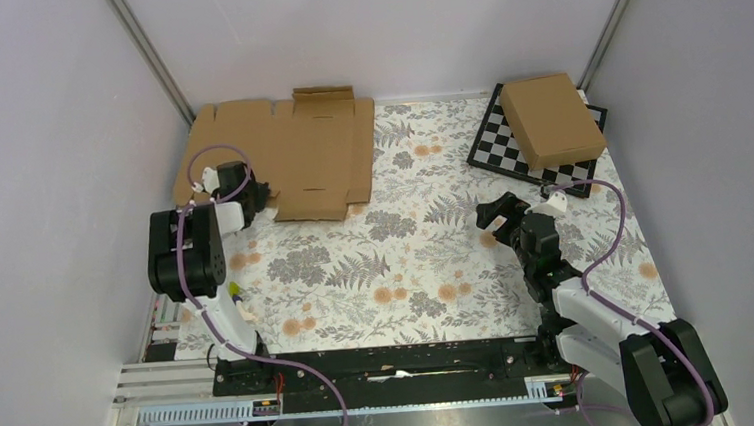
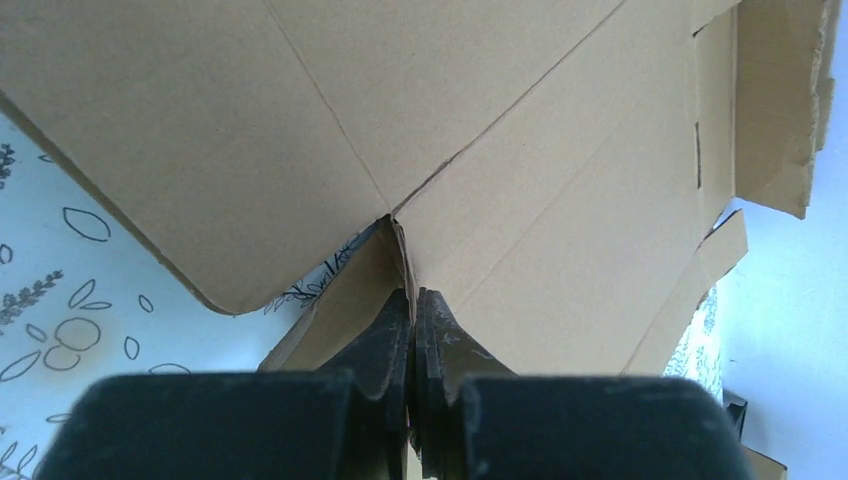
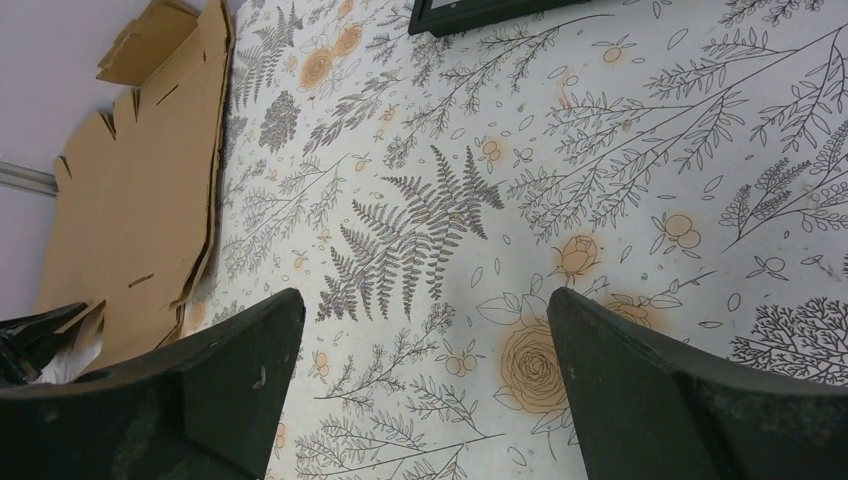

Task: Fold the paper box

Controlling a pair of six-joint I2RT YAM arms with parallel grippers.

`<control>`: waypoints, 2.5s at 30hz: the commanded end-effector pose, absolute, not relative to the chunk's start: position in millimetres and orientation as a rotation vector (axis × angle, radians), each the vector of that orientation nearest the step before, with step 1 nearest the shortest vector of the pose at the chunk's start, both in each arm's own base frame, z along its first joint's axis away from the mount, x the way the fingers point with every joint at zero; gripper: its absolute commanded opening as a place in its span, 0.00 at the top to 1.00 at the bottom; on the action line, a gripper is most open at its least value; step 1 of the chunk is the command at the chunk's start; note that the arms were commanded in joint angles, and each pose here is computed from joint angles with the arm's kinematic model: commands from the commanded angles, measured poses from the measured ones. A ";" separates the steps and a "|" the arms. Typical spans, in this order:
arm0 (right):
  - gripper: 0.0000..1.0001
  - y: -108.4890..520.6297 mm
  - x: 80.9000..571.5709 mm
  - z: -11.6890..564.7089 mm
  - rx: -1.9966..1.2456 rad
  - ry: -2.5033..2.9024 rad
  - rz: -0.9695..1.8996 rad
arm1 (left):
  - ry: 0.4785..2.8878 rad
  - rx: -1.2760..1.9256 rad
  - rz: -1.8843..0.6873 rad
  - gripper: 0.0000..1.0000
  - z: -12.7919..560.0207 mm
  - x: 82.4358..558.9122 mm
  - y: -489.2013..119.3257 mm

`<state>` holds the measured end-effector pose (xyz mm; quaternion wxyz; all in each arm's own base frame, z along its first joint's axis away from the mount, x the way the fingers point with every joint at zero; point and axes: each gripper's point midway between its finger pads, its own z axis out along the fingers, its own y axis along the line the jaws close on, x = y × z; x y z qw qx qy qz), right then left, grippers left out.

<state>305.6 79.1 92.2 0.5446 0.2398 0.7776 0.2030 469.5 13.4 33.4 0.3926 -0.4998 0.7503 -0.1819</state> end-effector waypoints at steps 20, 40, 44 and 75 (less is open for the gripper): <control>0.01 126.0 319.0 123.3 0.400 1.899 0.696 | 1.604 -0.753 -0.919 1.00 290.4 383.8 -78.1; 0.01 133.1 268.6 70.5 0.476 2.259 0.707 | 2.113 -0.502 -0.781 1.00 111.1 240.0 -211.9; 0.01 138.0 263.7 61.5 0.514 2.303 0.741 | 2.143 -0.428 -0.733 1.00 102.8 229.7 -232.0; 0.00 141.3 282.3 69.6 0.414 2.340 0.688 | 2.163 0.047 -0.190 0.96 69.1 204.7 -279.3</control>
